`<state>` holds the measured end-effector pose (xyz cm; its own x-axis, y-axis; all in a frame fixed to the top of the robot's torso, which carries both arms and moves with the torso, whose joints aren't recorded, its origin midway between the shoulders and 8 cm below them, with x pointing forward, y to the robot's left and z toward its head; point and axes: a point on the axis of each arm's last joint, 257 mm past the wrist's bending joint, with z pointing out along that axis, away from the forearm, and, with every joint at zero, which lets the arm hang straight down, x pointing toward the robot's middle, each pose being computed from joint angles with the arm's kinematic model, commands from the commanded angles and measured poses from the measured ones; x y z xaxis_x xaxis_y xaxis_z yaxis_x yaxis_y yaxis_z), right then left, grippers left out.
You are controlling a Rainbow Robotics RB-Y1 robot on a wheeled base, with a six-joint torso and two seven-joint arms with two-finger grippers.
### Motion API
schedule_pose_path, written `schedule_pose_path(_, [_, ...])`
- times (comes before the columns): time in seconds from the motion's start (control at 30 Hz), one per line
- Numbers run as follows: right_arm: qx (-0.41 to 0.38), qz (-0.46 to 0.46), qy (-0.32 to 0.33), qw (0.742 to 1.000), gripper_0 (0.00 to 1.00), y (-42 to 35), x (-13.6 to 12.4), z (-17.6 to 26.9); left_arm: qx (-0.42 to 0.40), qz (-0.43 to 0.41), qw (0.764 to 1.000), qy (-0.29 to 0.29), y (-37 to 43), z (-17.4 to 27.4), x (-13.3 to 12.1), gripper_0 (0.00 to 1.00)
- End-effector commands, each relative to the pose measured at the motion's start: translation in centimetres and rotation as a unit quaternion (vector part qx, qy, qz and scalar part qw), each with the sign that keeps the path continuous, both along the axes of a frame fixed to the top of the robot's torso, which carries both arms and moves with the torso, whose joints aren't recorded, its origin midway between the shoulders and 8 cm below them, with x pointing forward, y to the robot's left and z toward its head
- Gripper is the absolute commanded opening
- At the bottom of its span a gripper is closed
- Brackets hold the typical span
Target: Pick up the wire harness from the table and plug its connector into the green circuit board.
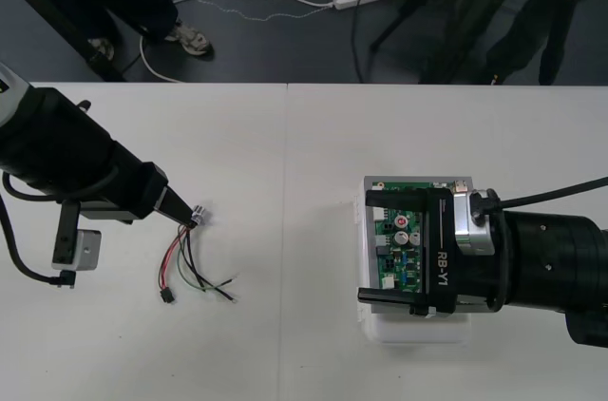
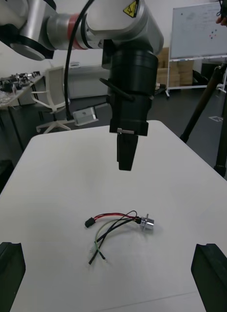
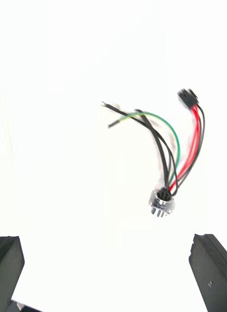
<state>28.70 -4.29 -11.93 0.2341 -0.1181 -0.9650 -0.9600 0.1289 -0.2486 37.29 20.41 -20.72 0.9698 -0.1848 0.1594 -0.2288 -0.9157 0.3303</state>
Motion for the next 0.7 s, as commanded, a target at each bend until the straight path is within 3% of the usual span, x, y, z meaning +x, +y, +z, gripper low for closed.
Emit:
schedule_pose_path(0.03, [0.040, 0.053, 0.013, 0.998, 1.00, 0.7, -1.0, -0.2, 0.021, -0.013, 0.997, -0.079, -0.2, 1.5, 3.9, 1.00])
schedule_pose_path(0.33, [0.034, 0.085, -0.019, 0.996, 1.00, 0.3, -1.0, -1.1, 0.075, -0.064, 0.988, -0.122, -0.4, -0.4, 5.7, 1.00])
schedule_pose_path(0.7, [0.045, 0.091, -0.054, 0.993, 1.00, 2.0, -0.6, -0.1, 0.119, -0.094, 0.980, -0.129, -0.2, -2.6, 7.6, 1.00])
